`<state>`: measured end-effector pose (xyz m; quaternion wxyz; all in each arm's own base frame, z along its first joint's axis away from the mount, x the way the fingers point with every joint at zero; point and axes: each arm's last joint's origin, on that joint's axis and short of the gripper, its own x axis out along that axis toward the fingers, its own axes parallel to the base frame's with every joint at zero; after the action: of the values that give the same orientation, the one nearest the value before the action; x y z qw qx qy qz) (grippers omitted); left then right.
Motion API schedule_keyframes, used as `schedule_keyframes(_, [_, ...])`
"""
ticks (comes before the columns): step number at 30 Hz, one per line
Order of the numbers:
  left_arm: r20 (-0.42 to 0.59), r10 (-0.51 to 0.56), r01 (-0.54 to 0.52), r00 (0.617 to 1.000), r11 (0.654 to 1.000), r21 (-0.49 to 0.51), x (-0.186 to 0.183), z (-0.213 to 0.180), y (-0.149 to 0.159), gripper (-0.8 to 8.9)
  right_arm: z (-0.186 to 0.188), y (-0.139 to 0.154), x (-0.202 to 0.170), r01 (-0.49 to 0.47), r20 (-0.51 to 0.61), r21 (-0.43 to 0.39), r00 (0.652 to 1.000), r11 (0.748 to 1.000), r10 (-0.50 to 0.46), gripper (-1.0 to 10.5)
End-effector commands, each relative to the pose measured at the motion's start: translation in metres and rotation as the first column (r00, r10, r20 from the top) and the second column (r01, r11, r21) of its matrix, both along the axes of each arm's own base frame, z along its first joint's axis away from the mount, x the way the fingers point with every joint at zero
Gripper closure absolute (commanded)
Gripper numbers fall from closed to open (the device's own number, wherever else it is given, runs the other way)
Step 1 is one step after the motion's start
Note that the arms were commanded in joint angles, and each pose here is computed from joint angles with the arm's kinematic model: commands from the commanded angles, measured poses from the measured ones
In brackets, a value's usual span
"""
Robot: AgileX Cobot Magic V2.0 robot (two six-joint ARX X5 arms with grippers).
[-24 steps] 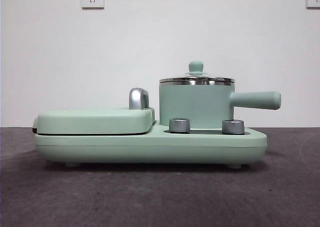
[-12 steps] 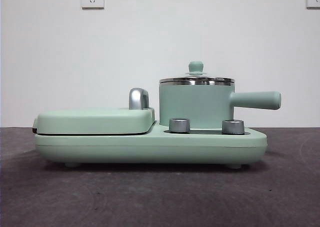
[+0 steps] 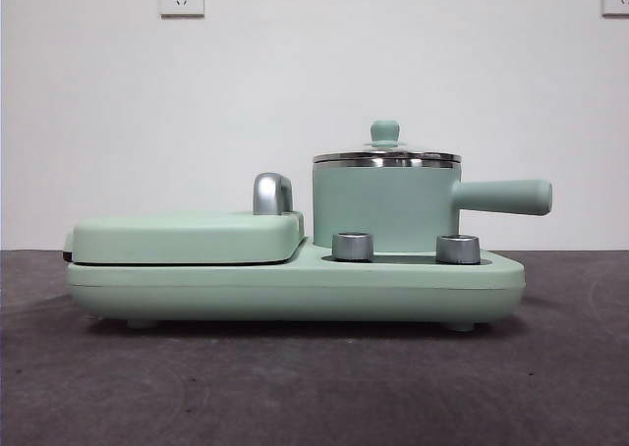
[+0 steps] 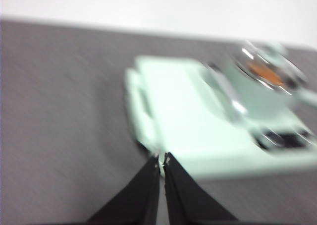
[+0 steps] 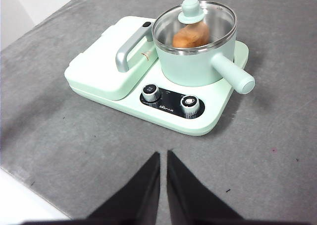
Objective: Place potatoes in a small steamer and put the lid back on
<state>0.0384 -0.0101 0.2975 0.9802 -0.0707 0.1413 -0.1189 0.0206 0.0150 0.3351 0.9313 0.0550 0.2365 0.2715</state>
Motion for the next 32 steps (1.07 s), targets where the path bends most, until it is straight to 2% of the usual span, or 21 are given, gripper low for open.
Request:
schedule_keyframes(1, [0.121,0.047,-0.066,0.992,0.985,0.158,0.011,-0.016,0.002,7.99,0.002,0.000,0.000,-0.009,0.018,-0.003,1.000,1.000,0.009,9.3])
schedule_keyframes(4, [0.126,0.099,-0.124,0.987,0.970,0.210,0.023,-0.044,0.005,7.98,0.002,0.000,0.000,-0.009,0.018,-0.003,1.000,1.000,0.009,9.3])
schedule_keyframes(11, [0.105,0.120,-0.139,0.987,0.970,0.199,0.048,-0.113,0.004,7.98,0.002,0.000,0.000,-0.009,0.018,-0.003,1.000,1.000,0.009,9.3])
schedule_keyframes(14, [0.081,0.138,-0.151,0.987,0.973,0.174,0.051,-0.130,0.005,7.98,0.002,0.000,0.000,-0.009,0.018,-0.003,1.000,1.000,0.009,9.3])
schedule_keyframes(20, [0.038,0.192,-0.195,0.981,0.976,0.095,0.053,-0.145,0.007,7.98,0.002,0.000,0.000,-0.009,0.019,-0.003,1.000,1.000,0.009,9.3])
schedule_keyframes(27, [0.108,0.228,-0.237,0.968,0.967,0.089,0.057,-0.148,0.008,7.98,0.002,0.000,0.000,-0.009,0.019,-0.003,1.000,1.000,0.009,9.3])
schedule_keyframes(32, [0.111,0.229,-0.239,0.967,0.967,0.087,0.057,-0.148,0.008,7.98,0.002,0.000,0.000,-0.009,0.019,-0.003,1.000,1.000,0.009,9.3])
